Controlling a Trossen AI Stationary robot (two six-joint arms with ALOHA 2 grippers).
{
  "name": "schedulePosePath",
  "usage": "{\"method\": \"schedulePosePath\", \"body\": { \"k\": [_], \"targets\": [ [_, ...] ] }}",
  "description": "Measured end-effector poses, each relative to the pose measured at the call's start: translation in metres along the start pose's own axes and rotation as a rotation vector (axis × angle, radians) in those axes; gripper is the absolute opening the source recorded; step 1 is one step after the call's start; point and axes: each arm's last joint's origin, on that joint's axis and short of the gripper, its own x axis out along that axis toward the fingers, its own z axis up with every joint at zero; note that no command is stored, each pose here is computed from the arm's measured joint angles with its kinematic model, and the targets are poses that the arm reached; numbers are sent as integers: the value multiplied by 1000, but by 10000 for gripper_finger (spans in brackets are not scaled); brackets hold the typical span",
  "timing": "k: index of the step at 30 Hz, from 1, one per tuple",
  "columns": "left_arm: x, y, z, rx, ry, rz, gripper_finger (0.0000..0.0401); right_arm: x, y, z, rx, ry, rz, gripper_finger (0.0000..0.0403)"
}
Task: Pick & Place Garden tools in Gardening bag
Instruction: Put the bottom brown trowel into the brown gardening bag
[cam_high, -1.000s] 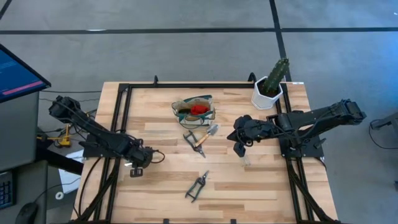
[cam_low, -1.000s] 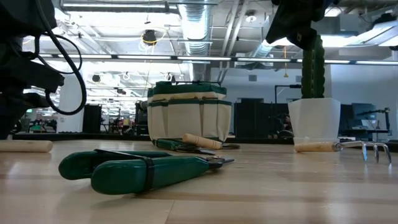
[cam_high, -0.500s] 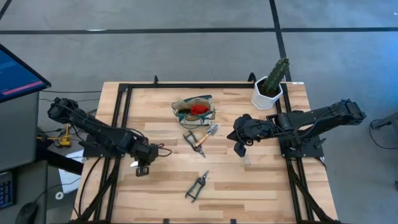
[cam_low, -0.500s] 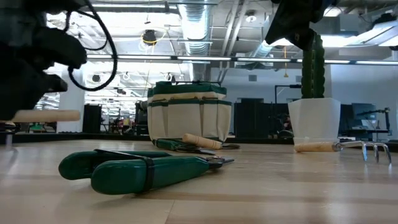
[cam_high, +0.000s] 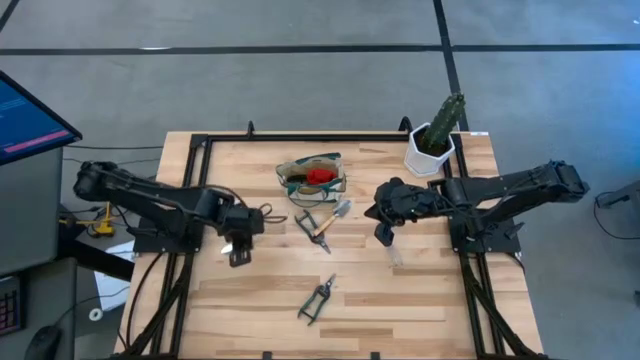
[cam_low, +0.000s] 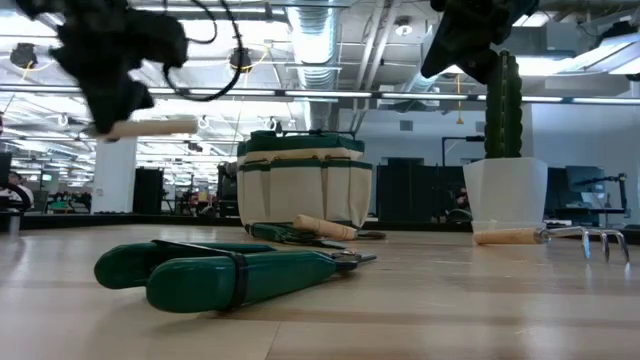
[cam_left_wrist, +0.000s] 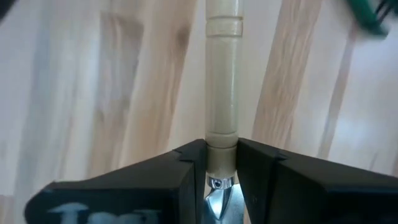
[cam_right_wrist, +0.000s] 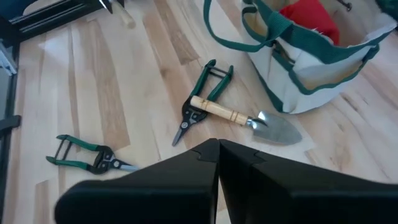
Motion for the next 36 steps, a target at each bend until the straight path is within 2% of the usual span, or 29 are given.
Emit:
{"method": "schedulePosePath", "body": {
  "k": [11,16,19,24,29,36],
  "targets": [
    [-49,16,44,-146,-187,-20,53,1,-5,3,16,-6,-14,0],
    [-66,16,63,-162,-225,-75,53,0,1,5,-17,-43,20,0],
    [-69,13,75,-162,-199,-120,53,-2,9,10,-72,-116,67,0],
    [-58,7,94,-168,-77,-169,53,-7,21,21,-154,-263,138,0],
    [-45,6,113,-192,15,-268,53,-10,28,25,-220,-339,150,0],
    [-54,24,133,-194,-43,-281,53,-12,32,23,-257,-358,100,0]
  ]
}}
